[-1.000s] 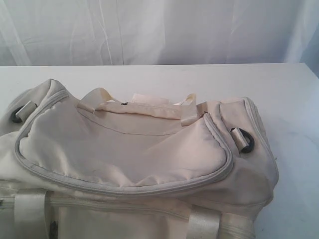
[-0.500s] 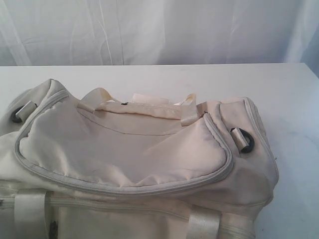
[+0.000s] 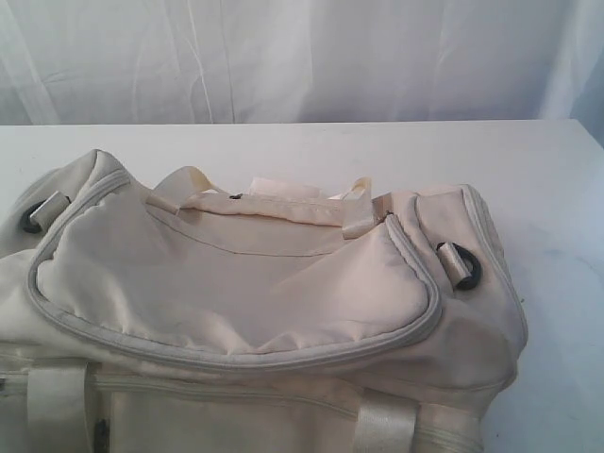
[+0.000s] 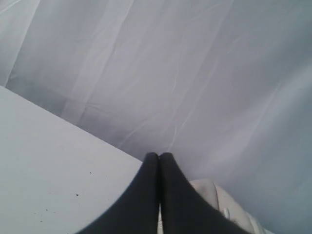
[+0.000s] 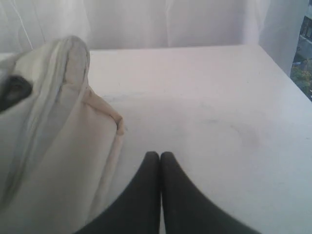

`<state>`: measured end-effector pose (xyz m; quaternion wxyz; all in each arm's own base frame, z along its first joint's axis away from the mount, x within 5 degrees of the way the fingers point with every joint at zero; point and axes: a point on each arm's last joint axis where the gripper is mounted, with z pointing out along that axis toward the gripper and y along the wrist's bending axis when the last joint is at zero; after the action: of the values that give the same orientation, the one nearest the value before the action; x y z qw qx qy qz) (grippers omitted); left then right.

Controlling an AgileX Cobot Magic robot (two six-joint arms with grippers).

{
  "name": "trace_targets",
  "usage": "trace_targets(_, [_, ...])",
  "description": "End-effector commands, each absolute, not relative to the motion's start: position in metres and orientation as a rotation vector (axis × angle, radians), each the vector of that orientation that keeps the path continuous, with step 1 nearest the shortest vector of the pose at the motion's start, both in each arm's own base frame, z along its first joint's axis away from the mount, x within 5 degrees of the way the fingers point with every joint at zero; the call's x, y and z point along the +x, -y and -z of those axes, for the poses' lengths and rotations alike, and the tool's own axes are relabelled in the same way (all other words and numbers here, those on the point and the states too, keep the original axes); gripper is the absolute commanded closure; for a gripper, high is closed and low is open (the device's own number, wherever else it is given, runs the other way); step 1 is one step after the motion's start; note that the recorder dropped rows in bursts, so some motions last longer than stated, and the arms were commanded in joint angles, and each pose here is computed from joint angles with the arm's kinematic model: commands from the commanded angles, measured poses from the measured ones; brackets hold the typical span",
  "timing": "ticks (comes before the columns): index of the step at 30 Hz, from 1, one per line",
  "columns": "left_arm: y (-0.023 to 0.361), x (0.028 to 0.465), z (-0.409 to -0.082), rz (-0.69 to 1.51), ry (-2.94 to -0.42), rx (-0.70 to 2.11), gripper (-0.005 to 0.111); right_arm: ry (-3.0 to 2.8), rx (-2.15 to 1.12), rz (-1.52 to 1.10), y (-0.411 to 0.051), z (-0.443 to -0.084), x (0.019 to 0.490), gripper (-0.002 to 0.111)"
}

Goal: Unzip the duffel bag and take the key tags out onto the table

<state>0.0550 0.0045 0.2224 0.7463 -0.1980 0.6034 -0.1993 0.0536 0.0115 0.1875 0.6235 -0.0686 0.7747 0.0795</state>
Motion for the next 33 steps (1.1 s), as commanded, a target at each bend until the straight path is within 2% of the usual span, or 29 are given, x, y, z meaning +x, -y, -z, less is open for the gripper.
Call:
trace_targets(1, [-0.002,0.051,-0.245,0.427,-1.302,-0.372,0.107,-1.592,0.064,-0.431,-0.014,-0.205,0.055,0.108])
trace_targets(5, [0.004,0.059,-0.277,0.382,-1.293,-0.239,0.107,-1.402,0.155,-0.538,-0.011,-0.222,0.054,0.108])
trace_targets(8, [0.027,0.087,-0.308,0.5,-1.312,0.022,0.107,-1.355,0.198,-0.593,-0.01,-0.226,0.053,0.108])
trace_targets(13, [0.048,0.148,-0.334,0.744,-1.382,0.193,0.107,-1.499,0.075,-0.478,-0.014,-0.253,0.056,0.108])
trace_targets(18, [0.064,0.195,-0.34,0.886,-1.409,0.346,0.107,-1.7,-0.006,-0.456,-0.032,-0.293,0.102,0.108])
trace_targets(24, [0.083,0.22,-0.327,0.886,-1.516,0.458,0.106,-1.948,-0.052,-0.498,-0.065,-0.299,0.159,0.108])
trace_targets(27, [0.091,0.229,-0.317,0.874,-1.57,0.486,0.096,-1.995,0.015,-0.592,-0.078,-0.302,0.175,0.108])
trace_targets(33, [0.105,0.241,-0.303,0.887,-1.64,0.507,0.058,-1.979,0.209,-0.751,-0.085,-0.306,0.185,0.108])
